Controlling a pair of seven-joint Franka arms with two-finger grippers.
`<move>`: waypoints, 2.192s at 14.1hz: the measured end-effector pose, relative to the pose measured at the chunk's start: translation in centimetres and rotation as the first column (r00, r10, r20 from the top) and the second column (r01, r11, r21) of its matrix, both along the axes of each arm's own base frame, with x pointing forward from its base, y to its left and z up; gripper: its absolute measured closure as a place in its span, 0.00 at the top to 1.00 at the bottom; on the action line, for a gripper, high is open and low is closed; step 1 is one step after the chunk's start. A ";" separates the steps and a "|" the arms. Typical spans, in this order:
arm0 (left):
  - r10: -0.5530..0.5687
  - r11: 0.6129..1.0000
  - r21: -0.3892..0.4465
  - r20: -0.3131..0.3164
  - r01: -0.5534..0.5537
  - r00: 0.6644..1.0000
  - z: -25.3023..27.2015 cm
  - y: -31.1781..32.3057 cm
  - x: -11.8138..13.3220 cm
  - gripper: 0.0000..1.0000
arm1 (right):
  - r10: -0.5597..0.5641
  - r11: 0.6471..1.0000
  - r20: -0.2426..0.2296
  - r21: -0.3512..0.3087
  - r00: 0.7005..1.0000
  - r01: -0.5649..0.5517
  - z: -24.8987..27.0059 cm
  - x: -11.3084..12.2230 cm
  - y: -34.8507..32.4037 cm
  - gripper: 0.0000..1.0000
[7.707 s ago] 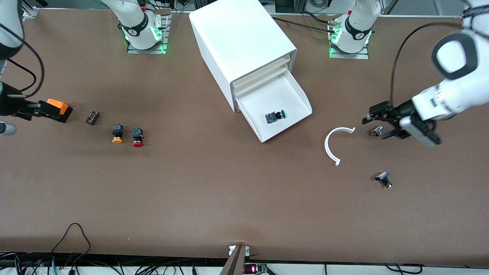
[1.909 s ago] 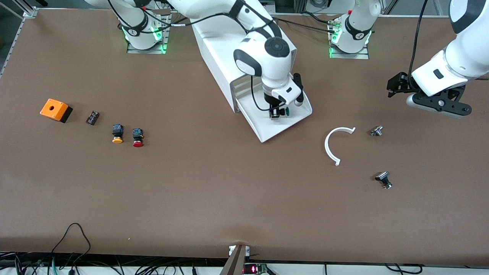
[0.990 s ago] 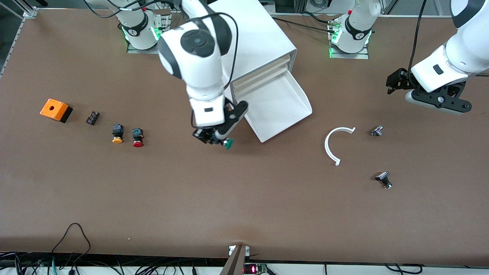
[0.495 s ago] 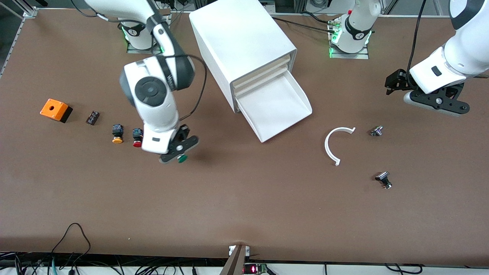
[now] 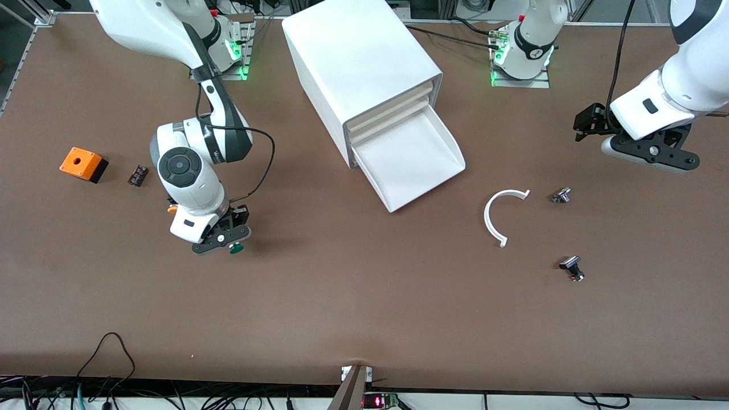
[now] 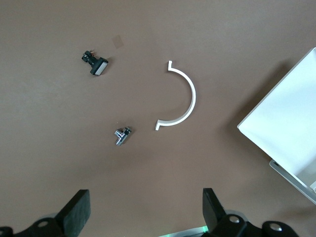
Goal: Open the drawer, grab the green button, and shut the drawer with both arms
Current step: 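Carry the green button with the right gripper beside the red button, then open the right gripper to set the green button on the table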
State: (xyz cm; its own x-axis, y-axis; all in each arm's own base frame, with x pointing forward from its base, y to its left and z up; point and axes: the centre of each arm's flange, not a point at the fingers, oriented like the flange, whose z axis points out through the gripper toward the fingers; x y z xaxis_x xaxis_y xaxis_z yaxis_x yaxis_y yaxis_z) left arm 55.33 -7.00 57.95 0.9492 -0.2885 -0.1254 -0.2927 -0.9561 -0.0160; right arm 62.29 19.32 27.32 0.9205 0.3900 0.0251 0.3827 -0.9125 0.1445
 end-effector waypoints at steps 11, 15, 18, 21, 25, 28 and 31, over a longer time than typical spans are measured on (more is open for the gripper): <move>-0.001 1.000 0.000 -0.001 0.001 1.000 0.0 -0.1 0.0 1.00 | -0.089 0.996 -0.079 0.009 0.993 0.090 -9.2 -5.4 -1.9 0.42; -0.001 1.000 0.000 -0.002 0.001 1.000 0.0 -0.1 0.0 1.00 | -0.111 0.993 -0.044 0.028 0.993 0.112 -8.2 -4.8 -1.5 0.74; -0.002 1.000 0.001 -0.007 0.002 1.000 -0.1 -0.1 -0.1 1.00 | -0.140 0.989 -0.027 0.044 0.990 0.141 -4.4 -3.8 -0.8 1.00; -0.001 1.000 0.001 -0.008 0.001 1.000 -0.1 -0.1 -0.1 1.00 | -0.149 0.988 -0.045 0.038 0.988 0.150 -0.8 -2.5 -0.2 1.00; 0.002 1.000 0.001 -0.009 -0.002 1.000 -0.1 -0.1 -0.1 1.00 | -0.169 0.985 -0.068 0.026 0.983 0.171 5.6 -0.3 0.5 1.00; 0.004 1.000 0.002 -0.009 -0.004 1.000 -0.1 -0.1 -0.1 1.00 | -0.221 0.973 -0.100 0.049 0.970 0.226 11.6 1.5 -0.4 1.00; 0.004 1.000 0.002 -0.009 -0.004 1.000 -0.1 -0.1 -0.1 1.00 | -0.251 0.960 -0.136 0.093 0.958 0.265 15.4 2.4 -1.5 1.00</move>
